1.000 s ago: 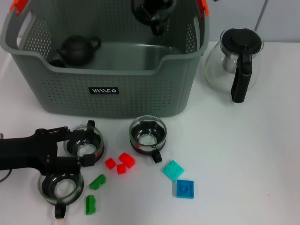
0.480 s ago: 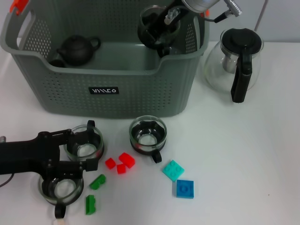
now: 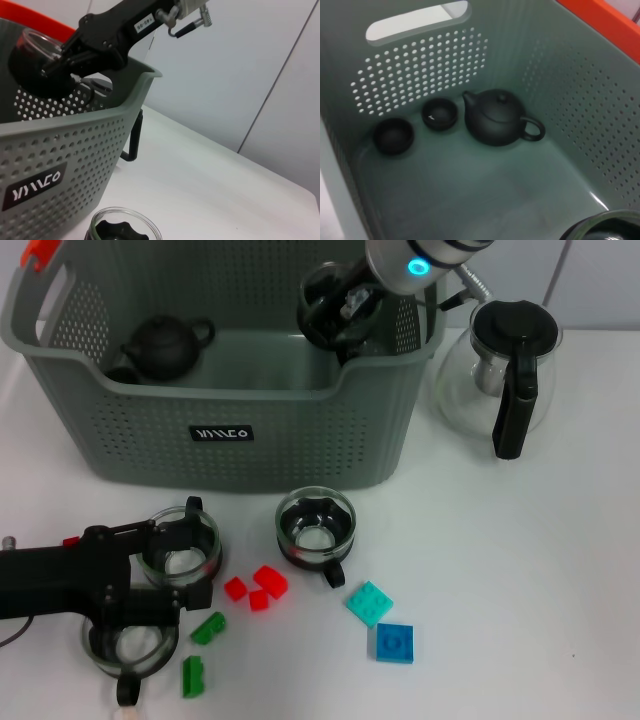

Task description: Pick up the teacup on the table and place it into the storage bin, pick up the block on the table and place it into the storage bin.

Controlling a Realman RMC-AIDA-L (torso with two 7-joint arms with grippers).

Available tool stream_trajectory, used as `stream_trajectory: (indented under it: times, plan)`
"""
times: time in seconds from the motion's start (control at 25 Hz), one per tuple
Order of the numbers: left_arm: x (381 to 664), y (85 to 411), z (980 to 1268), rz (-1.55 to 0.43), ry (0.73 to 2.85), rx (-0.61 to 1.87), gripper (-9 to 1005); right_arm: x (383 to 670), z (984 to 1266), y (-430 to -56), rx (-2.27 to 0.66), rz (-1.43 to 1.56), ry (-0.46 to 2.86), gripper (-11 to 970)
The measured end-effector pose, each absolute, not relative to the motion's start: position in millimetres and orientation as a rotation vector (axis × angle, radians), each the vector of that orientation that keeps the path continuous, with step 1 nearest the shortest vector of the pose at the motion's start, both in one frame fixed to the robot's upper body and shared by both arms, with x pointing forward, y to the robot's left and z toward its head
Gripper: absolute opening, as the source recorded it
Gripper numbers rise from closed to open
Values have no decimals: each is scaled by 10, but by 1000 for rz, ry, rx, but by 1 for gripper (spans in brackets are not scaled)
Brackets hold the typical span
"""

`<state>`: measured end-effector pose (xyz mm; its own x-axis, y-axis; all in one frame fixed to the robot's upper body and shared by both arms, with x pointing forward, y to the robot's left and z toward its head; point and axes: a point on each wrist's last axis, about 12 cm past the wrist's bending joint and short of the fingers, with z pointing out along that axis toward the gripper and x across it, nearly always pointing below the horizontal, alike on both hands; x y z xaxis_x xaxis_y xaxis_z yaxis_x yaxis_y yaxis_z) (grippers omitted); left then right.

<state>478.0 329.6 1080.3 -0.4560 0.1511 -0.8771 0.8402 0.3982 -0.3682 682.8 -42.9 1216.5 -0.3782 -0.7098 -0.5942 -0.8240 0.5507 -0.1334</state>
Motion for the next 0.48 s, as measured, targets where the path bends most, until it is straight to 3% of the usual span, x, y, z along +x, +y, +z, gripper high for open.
stream_trajectory:
  times: [0.48]
  plan:
    - [4801, 3279, 10812, -1094, 1851, 857, 905, 6893, 12088, -436, -1136, 237, 2196, 61]
